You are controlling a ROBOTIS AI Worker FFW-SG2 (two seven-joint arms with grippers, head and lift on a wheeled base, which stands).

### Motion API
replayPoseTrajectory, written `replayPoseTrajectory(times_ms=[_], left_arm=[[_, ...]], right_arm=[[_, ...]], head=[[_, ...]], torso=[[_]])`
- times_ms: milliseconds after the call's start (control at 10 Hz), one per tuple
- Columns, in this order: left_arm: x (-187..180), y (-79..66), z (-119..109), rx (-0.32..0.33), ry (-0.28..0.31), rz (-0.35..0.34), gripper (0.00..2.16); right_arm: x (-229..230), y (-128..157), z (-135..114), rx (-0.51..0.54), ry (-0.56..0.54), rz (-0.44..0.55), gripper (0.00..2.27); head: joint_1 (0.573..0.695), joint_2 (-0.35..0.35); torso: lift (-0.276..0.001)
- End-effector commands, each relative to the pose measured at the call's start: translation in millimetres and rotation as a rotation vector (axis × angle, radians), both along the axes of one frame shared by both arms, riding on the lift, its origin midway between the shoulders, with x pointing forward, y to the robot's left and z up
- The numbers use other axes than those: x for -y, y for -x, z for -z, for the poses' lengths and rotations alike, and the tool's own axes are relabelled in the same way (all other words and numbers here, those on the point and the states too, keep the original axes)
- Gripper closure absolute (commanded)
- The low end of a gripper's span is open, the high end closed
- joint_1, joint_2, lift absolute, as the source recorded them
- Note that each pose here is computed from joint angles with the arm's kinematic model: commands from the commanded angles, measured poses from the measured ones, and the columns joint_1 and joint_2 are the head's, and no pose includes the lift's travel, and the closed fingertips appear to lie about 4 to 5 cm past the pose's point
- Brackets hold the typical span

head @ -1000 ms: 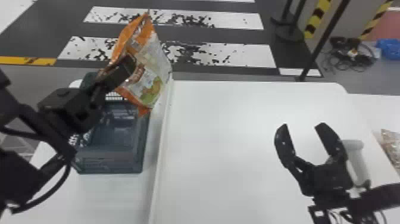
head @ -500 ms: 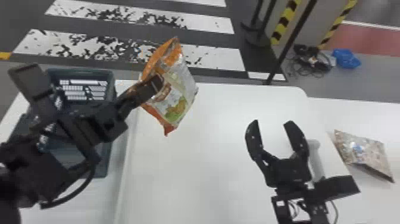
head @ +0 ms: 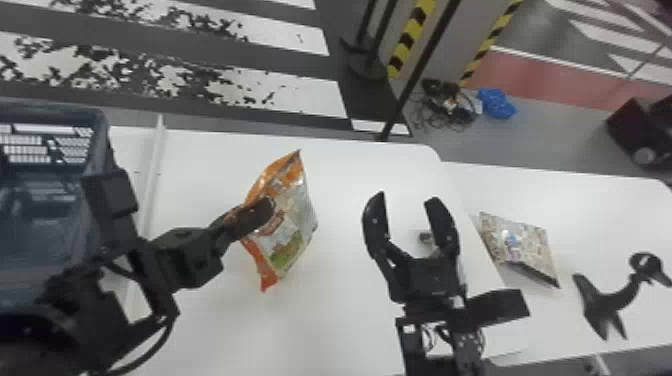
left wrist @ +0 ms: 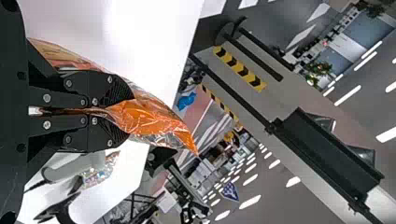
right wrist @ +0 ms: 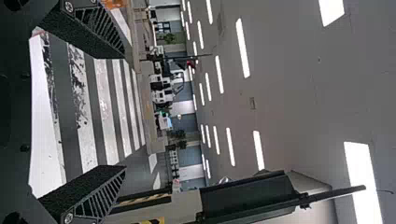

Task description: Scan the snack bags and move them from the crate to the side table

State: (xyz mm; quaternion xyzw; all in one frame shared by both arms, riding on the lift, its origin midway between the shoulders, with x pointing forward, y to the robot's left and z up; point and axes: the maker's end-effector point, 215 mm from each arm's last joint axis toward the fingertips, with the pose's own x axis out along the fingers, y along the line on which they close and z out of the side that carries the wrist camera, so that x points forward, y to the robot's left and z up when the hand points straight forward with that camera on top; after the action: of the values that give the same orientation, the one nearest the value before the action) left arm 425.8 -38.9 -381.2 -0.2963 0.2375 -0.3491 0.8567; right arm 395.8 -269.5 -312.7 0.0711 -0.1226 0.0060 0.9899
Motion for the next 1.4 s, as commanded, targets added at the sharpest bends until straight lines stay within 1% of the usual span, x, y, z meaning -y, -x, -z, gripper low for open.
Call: replayPoseTrajectory(times_ms=[0,100,200,300,400,500,600,700,800,900,1000,1100,1200,1300], left_arm=[[0,3.3,39,-0.091,0.006,0.004,2.1],[-2,-2.8,66,-0.134,-0.029,0.004,2.1],[-4,-2.3,89,-0.143,-0.1,0.004,2.1],[-5,-5.7,98,-0.13,-0.158,-0.004,2.09],[-5,-8.1,101,-0.12,-0.192,-0.002,2.08],[-1,-7.4,103,-0.111,-0.218,0.007,1.74],[9,-6.5,112,-0.105,-0.274,0.027,1.4],[16,-13.6,122,-0.081,-0.329,0.014,1.39],[19,-21.8,125,-0.033,-0.371,-0.007,0.71],[23,-26.7,122,0.001,-0.387,-0.018,0.0],[29,-32.5,108,0.064,-0.408,-0.035,0.0],[29,-35.0,91,0.125,-0.435,-0.061,0.04],[28,-36.4,67,0.2,-0.451,-0.095,0.07],[22,-35.9,52,0.229,-0.444,-0.117,0.07]], right_arm=[[4,1,-4,0.014,-0.001,0.006,0.08],[3,2,-5,0.017,-0.002,0.005,0.08],[4,4,-6,0.023,-0.002,0.006,0.08],[5,5,-10,0.034,-0.006,0.009,0.08],[5,6,-10,0.038,-0.005,0.009,0.08],[5,6,-10,0.038,-0.005,0.009,0.08],[5,6,-11,0.039,-0.006,0.008,0.08],[3,7,-12,0.044,-0.006,0.005,0.08],[4,7,-13,0.047,-0.006,0.005,0.08],[6,7,-13,0.046,-0.006,0.008,0.08],[10,7,-13,0.045,-0.006,0.013,0.08],[11,7,-14,0.048,-0.011,0.013,0.08],[11,6,-16,0.054,-0.012,0.008,0.08],[10,5,-17,0.054,-0.014,0.002,0.06]], head=[[0.695,-0.35],[0.695,-0.35],[0.695,-0.35],[0.695,-0.35],[0.695,-0.35],[0.695,-0.35],[0.695,-0.35],[0.695,-0.35],[0.695,-0.35],[0.695,-0.35],[0.695,-0.35],[0.695,-0.35],[0.695,-0.35],[0.695,-0.35]], torso=[[-0.087],[-0.087],[-0.087],[-0.087],[-0.087],[-0.087],[-0.087],[-0.087],[-0.087],[-0.087],[-0.087],[-0.087],[-0.087],[-0.087]])
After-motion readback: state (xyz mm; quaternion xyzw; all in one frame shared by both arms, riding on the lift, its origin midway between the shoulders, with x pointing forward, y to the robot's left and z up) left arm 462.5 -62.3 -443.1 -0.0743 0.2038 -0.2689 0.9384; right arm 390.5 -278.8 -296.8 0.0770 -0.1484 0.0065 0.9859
